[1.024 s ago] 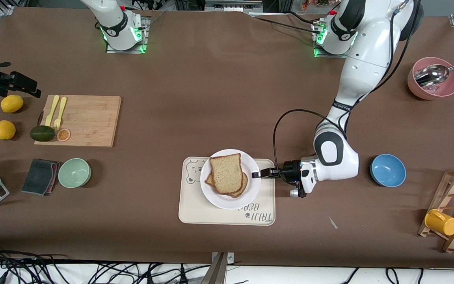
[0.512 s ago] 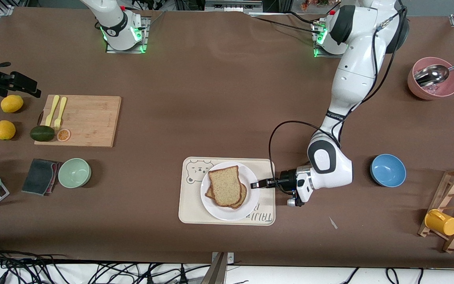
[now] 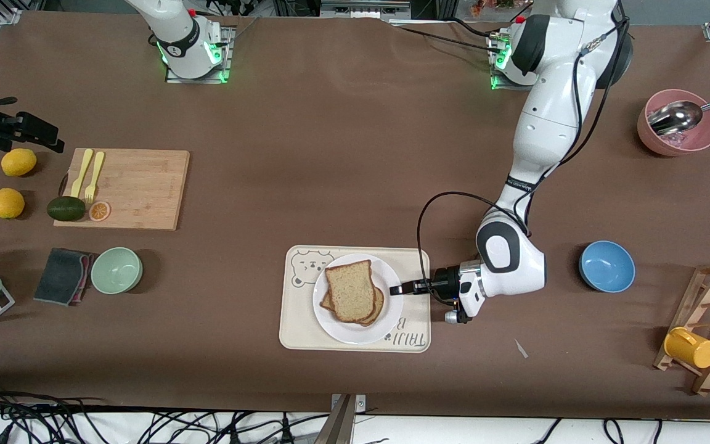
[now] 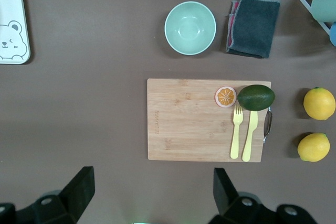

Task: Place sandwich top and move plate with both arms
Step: 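Open the left gripper and release the plate rim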

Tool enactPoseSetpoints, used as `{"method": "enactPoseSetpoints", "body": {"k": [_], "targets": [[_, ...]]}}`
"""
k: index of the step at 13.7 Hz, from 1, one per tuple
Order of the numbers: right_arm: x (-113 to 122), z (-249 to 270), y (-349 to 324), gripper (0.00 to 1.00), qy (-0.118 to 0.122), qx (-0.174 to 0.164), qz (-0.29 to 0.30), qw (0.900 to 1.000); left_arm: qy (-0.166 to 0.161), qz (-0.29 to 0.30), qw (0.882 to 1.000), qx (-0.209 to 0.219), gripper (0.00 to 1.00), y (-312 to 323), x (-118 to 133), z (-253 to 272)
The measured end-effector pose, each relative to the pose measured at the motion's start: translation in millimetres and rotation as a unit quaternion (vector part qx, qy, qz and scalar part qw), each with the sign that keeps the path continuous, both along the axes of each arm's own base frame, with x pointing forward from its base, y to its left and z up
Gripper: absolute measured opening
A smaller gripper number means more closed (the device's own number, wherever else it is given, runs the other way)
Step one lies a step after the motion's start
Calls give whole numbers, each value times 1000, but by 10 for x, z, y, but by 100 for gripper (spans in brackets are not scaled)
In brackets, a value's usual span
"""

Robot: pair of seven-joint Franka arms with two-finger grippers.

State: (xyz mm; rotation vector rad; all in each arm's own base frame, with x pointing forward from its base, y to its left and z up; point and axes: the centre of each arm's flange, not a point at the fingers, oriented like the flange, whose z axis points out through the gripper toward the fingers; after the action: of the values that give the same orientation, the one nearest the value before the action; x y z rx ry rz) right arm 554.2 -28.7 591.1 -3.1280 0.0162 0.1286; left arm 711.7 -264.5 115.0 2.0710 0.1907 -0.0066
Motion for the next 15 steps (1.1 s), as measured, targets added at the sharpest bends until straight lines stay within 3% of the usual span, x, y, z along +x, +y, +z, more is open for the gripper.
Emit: {"method": "enactPoseSetpoints", "body": {"k": [4,5,12,15], "targets": [[0,0,2,100,0,0,0,1000,0,2,1000,1,4,-7,9,-14],[0,0,3,100,0,0,0,1000,0,3,1000,1,9,-5,14,-13],[0,0,8,100,0,0,1,1000,-12,17,1000,-12,81,45,164,250],[0,0,9,100,0,0,1,1000,-16,11,999,-28,91,148,226,470]]}}
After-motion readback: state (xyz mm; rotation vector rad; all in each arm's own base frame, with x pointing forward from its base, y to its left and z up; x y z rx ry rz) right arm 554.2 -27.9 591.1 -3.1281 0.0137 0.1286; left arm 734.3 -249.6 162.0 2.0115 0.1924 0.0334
